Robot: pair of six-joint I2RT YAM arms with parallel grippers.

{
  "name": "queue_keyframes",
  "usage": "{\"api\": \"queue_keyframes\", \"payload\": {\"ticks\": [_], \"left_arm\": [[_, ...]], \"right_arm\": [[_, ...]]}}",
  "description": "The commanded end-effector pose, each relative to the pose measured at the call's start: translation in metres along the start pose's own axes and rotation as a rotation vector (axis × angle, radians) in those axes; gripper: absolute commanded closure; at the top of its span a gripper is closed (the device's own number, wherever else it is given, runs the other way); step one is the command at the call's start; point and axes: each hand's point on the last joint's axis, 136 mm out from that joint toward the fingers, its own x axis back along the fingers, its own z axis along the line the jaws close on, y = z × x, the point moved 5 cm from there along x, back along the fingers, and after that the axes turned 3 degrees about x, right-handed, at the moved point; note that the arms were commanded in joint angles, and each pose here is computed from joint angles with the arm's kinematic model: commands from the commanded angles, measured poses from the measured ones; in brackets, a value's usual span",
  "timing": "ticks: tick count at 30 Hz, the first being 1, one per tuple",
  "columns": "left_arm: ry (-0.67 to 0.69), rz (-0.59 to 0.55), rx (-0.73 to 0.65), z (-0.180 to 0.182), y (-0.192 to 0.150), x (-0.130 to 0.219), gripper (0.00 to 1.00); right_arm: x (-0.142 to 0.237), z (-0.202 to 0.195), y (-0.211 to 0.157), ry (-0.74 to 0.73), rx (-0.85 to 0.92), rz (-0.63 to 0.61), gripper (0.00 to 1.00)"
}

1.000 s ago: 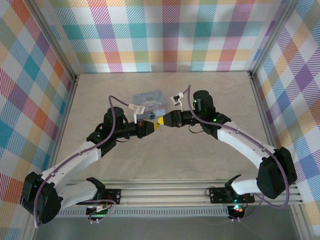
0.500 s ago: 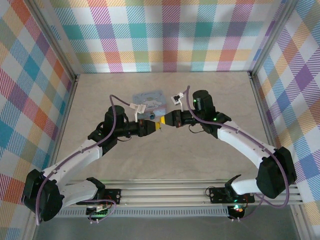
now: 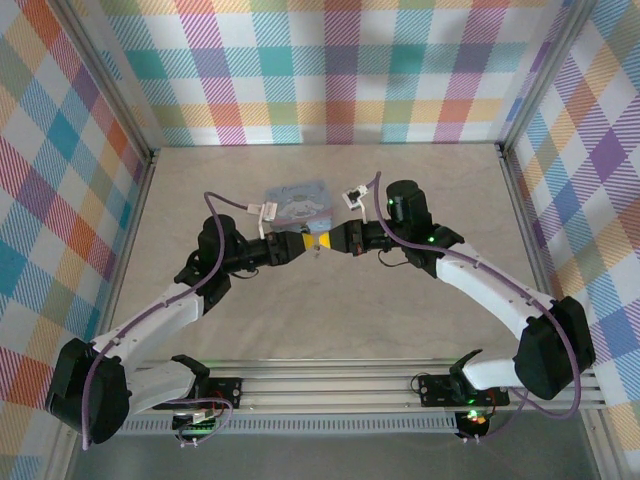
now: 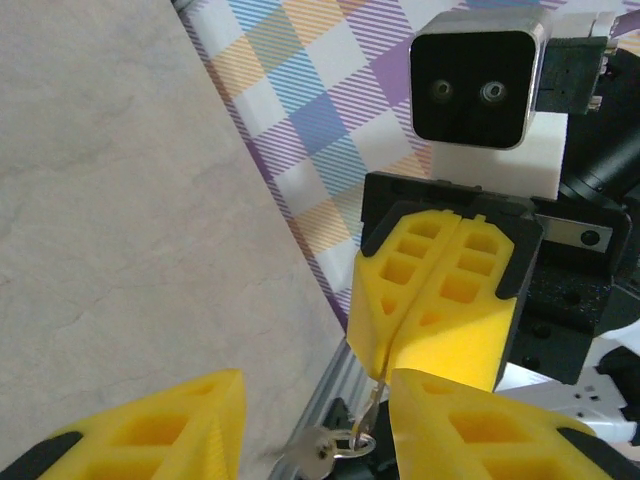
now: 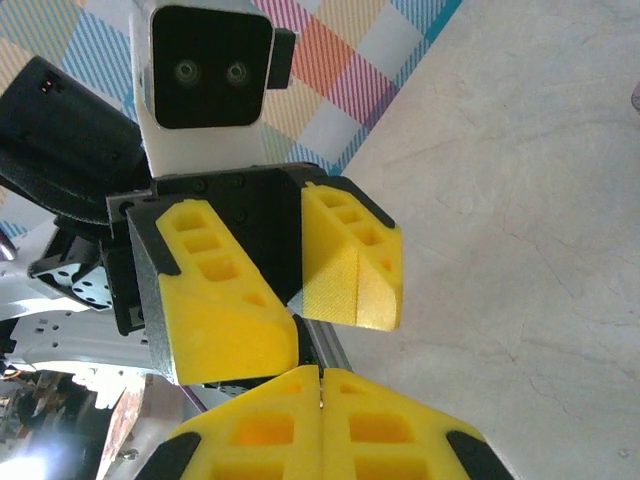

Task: Unlock a padlock with a key

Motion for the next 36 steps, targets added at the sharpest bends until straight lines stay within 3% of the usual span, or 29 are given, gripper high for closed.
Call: {"api": "queue_keyframes", "payload": {"ticks": [1, 23, 33, 36], "left_arm": [[-0.081, -0.023, -0.042, -0.015, 0.005, 0.005, 0.58], [-0.128, 0.050, -0.015, -0.006, -0.008, -0.004, 0.70], [-0.142, 0.046, -0.038, -0.010, -0.007, -0.003, 1.00], [-0.140, 0.039, -0.045, -0.011, -0.006, -0.002, 1.00]], "right_arm": [[0.008, 0.016, 0.011, 0.046, 0.039, -0.042, 1.00], [0.006, 0.014, 0.013, 0.069, 0.015, -0.053, 1.00], [0.004, 0.011, 0.012, 0.081, -0.002, -0.049, 1.00], [0.003, 0.011, 0.012, 0.082, -0.002, -0.049, 1.00]]}}
